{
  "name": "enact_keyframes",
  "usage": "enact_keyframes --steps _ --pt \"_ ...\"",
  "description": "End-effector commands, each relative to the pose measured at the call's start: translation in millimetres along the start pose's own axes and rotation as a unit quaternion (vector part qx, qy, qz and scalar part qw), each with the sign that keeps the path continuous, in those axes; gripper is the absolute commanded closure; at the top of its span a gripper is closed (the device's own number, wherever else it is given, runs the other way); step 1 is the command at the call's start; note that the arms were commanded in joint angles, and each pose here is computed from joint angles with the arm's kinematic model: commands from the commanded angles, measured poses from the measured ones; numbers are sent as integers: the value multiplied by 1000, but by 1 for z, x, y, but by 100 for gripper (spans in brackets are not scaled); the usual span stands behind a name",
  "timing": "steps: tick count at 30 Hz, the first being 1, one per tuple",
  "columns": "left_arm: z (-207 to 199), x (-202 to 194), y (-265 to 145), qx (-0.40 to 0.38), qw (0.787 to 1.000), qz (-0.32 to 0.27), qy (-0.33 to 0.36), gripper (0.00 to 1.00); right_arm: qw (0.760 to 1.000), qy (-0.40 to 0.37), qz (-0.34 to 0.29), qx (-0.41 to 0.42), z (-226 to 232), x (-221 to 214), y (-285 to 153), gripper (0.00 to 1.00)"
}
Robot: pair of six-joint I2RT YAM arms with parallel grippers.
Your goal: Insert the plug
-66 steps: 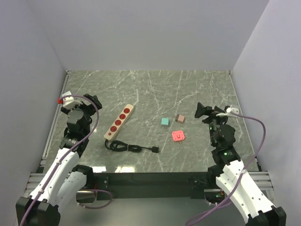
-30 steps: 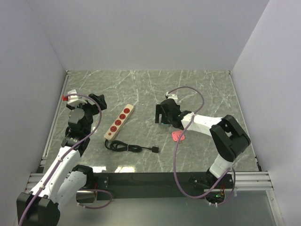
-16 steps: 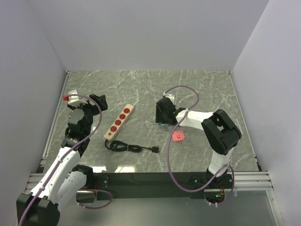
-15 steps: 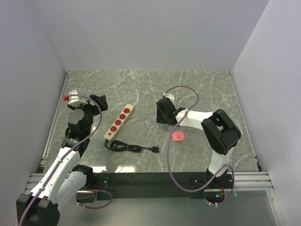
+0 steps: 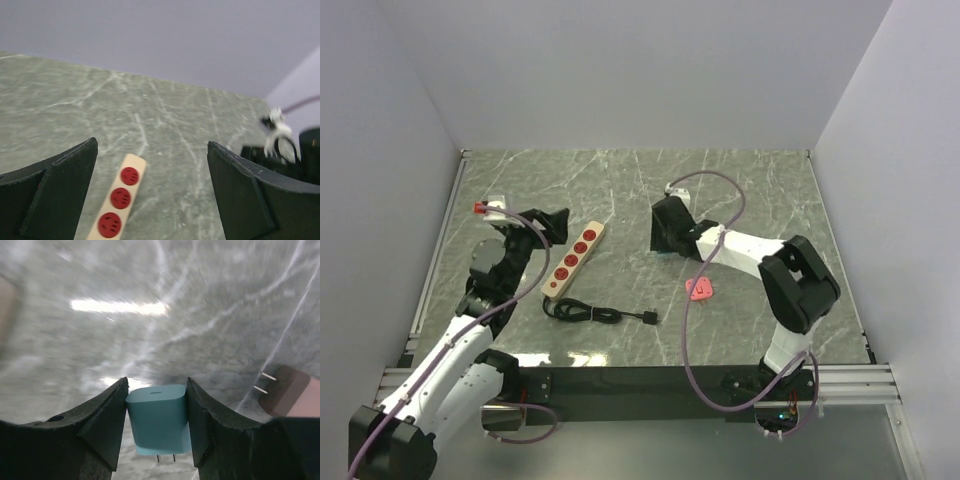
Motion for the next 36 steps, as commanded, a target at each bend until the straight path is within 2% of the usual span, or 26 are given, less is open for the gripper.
enact_keyframes --steps 1,4,9,12,16,21,31,34,36 --pt "-29 5 -1 -97 995 -14 15 3 990 39 -112 70 25 71 -52 100" --pt "-47 -6 -1 -160 987 10 21 5 977 73 -151 130 37 90 -77 100" --pt "-73 -28 3 -220 974 52 25 6 939 126 -207 246 53 110 -122 100" --pt "-90 -32 3 -250 967 54 9 5 915 146 -224 302 60 112 -141 100" --pt "-109 -31 4 -276 960 44 -14 5 898 151 -235 341 75 105 -157 100" --pt "-119 -31 3 -290 954 35 -66 4 895 147 -225 355 87 93 -157 100" --pt "-123 -43 10 -267 960 55 -68 7 887 149 -232 371 96 90 -165 100" --pt "-124 -42 11 -268 960 48 -70 12 885 146 -229 379 100 88 -165 100" --pt "-124 -44 14 -263 961 50 -68 20 884 144 -227 382 102 87 -165 100"
Point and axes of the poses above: each gripper's point midway between its finger pads, its own y axis out along the fingers, its own z axis along the line the jaws close on, x = y × z, the point moved 7 cm from there along -y, back along the fingers, and after that the axes turned 4 degrees about -y, right-handed, at the moved point
